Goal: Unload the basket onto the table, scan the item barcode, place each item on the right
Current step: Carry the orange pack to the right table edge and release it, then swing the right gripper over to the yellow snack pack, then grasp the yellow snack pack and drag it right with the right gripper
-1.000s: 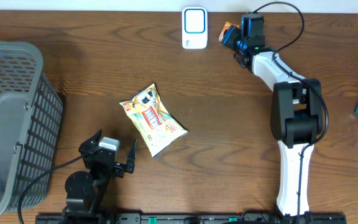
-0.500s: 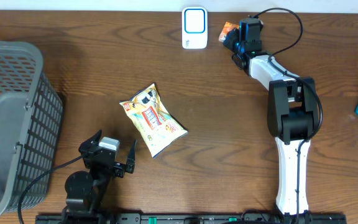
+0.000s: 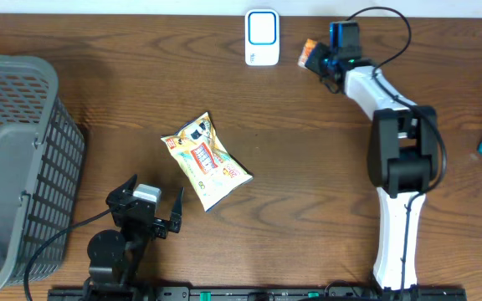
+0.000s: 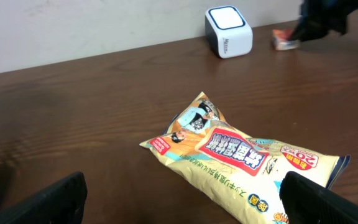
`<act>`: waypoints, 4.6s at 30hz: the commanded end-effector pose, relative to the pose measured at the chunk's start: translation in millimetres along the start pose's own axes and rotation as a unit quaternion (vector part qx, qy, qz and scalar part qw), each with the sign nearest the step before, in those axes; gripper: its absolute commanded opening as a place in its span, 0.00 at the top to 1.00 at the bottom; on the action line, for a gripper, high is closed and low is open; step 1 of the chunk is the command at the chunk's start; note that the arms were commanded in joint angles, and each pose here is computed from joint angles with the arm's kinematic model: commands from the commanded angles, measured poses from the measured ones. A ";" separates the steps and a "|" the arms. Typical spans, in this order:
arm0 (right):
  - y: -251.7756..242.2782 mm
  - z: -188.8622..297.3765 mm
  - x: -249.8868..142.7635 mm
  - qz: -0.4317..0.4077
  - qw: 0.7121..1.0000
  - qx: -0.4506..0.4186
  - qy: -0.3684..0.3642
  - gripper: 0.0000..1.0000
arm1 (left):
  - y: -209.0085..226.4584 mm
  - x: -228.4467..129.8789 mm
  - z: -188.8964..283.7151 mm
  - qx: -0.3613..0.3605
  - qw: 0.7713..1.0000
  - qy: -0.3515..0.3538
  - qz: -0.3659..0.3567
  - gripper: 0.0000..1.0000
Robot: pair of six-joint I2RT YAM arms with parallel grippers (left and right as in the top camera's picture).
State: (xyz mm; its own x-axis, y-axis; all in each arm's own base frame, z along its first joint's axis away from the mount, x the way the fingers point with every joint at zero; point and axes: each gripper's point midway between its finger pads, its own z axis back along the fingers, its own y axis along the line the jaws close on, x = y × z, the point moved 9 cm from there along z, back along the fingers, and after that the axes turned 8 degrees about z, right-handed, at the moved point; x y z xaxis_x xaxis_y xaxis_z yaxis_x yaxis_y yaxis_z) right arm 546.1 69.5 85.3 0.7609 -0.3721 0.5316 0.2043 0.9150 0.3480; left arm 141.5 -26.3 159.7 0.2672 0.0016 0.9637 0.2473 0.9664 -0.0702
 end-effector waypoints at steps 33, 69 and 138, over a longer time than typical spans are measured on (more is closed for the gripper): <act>-220.0 219.5 21.8 -0.113 0.828 -0.550 0.002 0.99 | -0.8 -9.0 -2.0 -0.007 1.000 0.018 0.004 0.02; 43.6 183.9 -58.1 0.065 0.944 0.185 0.265 0.35 | -0.8 -9.0 -2.0 -0.007 1.000 0.018 0.004 0.02; 49.5 288.3 -138.3 -0.176 0.897 -0.197 0.353 0.65 | -0.8 -9.0 -2.0 -0.007 1.000 0.018 0.004 0.02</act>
State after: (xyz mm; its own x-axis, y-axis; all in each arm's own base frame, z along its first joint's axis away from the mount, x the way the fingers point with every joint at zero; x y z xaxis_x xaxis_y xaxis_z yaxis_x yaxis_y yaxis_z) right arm 266.4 141.3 255.9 0.7382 -0.5168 -0.4335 0.6229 0.7689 0.1441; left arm 141.6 -26.3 159.5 0.2683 0.0015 0.9633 0.2472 0.9664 -0.0704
